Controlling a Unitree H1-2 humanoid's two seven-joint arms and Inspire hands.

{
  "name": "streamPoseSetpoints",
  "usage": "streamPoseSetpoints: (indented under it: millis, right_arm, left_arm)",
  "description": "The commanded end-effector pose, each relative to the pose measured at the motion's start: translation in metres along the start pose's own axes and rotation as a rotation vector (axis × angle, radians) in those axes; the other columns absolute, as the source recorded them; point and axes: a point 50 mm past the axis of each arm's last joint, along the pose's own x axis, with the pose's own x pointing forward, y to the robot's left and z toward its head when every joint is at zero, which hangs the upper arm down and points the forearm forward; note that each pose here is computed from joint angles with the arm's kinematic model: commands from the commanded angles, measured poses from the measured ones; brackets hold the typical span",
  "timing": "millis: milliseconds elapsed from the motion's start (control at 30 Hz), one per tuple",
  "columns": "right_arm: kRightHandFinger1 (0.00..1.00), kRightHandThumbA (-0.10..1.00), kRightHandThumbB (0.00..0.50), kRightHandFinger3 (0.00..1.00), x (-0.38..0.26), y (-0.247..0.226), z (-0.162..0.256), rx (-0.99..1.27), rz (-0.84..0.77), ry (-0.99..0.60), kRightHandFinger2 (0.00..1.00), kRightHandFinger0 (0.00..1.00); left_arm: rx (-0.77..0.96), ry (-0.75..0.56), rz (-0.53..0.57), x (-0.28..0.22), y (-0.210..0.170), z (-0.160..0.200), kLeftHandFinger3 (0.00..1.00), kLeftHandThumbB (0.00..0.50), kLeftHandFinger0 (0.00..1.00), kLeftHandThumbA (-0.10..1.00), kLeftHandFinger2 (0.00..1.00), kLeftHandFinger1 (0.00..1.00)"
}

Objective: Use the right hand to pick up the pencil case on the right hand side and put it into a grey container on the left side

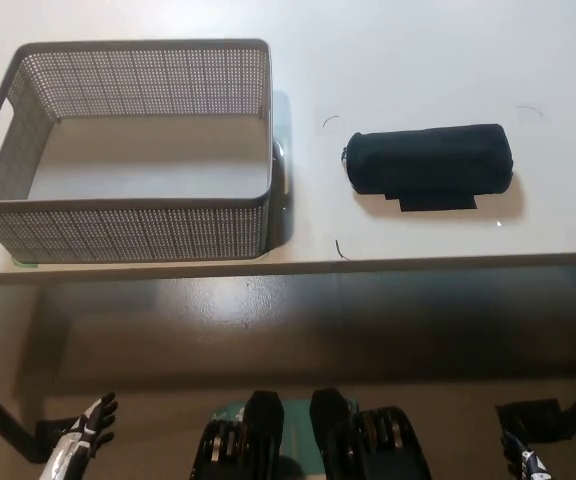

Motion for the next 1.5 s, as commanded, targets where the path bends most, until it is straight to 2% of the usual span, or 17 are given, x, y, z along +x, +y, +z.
streamPoseSetpoints:
  millis: [0, 167, 233, 333, 600, 767, 900, 933, 1167, 1367, 1467]
  right_arm:
    - [1.0, 0.93, 0.299, 1.0, -0.015, -0.014, 0.04, -0.277, -0.07, -0.278, 1.0, 1.0]
    - [1.0, 0.86, 0.321, 1.0, -0.032, -0.022, 0.069, -0.377, -0.106, -0.372, 1.0, 1.0]
    - [1.0, 0.84, 0.376, 1.0, -0.041, -0.031, 0.086, -0.389, -0.117, -0.409, 1.0, 1.0]
    - [1.0, 0.98, 0.423, 1.0, -0.051, -0.047, 0.113, -0.487, -0.132, -0.449, 1.0, 1.0]
    - [1.0, 1.0, 0.435, 1.0, -0.065, -0.08, 0.18, -0.657, -0.191, -0.54, 1.0, 1.0]
    - [1.0, 1.0, 0.422, 1.0, -0.045, -0.097, 0.225, -0.751, -0.243, -0.654, 1.0, 1.0]
    - [1.0, 0.97, 0.448, 1.0, -0.022, -0.109, 0.265, -0.791, -0.286, -0.761, 1.0, 1.0]
    - [1.0, 0.96, 0.463, 1.0, -0.017, -0.11, 0.275, -0.787, -0.289, -0.77, 1.0, 1.0]
    - [1.0, 0.98, 0.457, 1.0, 0.024, -0.114, 0.325, -0.828, -0.279, -0.818, 1.0, 1.0]
    - [1.0, 0.9, 0.462, 1.0, 0.076, -0.111, 0.357, -0.864, -0.247, -0.797, 1.0, 1.0]
    - [1.0, 0.87, 0.487, 1.0, 0.108, -0.104, 0.377, -0.917, -0.228, -0.776, 1.0, 1.0]
  left_arm:
    - [0.087, -0.172, -0.018, 0.004, 0.017, 0.019, 0.91, 0.5, 1.0, 1.0, 1.0, 1.0]
    - [0.091, -0.178, -0.018, 0.005, 0.018, 0.021, 0.87, 0.5, 1.0, 1.0, 1.0, 1.0]
    - [0.106, -0.178, -0.014, 0.005, 0.02, 0.021, 0.86, 0.5, 1.0, 1.0, 1.0, 1.0]
    - [0.112, -0.182, -0.011, 0.005, 0.022, 0.021, 0.86, 0.5, 1.0, 1.0, 1.0, 1.0]
    - [0.101, -0.175, -0.016, 0.005, 0.021, 0.021, 0.93, 0.5, 1.0, 1.0, 1.0, 1.0]
    - [0.118, -0.177, -0.015, 0.004, 0.024, 0.021, 0.92, 0.5, 1.0, 1.0, 1.0, 1.0]
    - [0.124, -0.167, -0.017, 0.002, 0.027, 0.019, 0.95, 0.5, 1.0, 1.0, 1.0, 1.0]
    - [0.123, -0.168, -0.017, 0.002, 0.028, 0.02, 0.96, 0.5, 1.0, 1.0, 1.0, 1.0]
    - [0.148, -0.167, -0.024, 0.003, 0.032, 0.021, 0.95, 0.5, 1.0, 1.0, 1.0, 1.0]
    - [0.201, -0.158, -0.033, 0.002, 0.038, 0.021, 0.97, 0.5, 1.0, 1.0, 1.0, 1.0]
    - [0.193, -0.164, -0.031, 0.0, 0.038, 0.021, 0.97, 0.5, 1.0, 1.0, 1.0, 1.0]
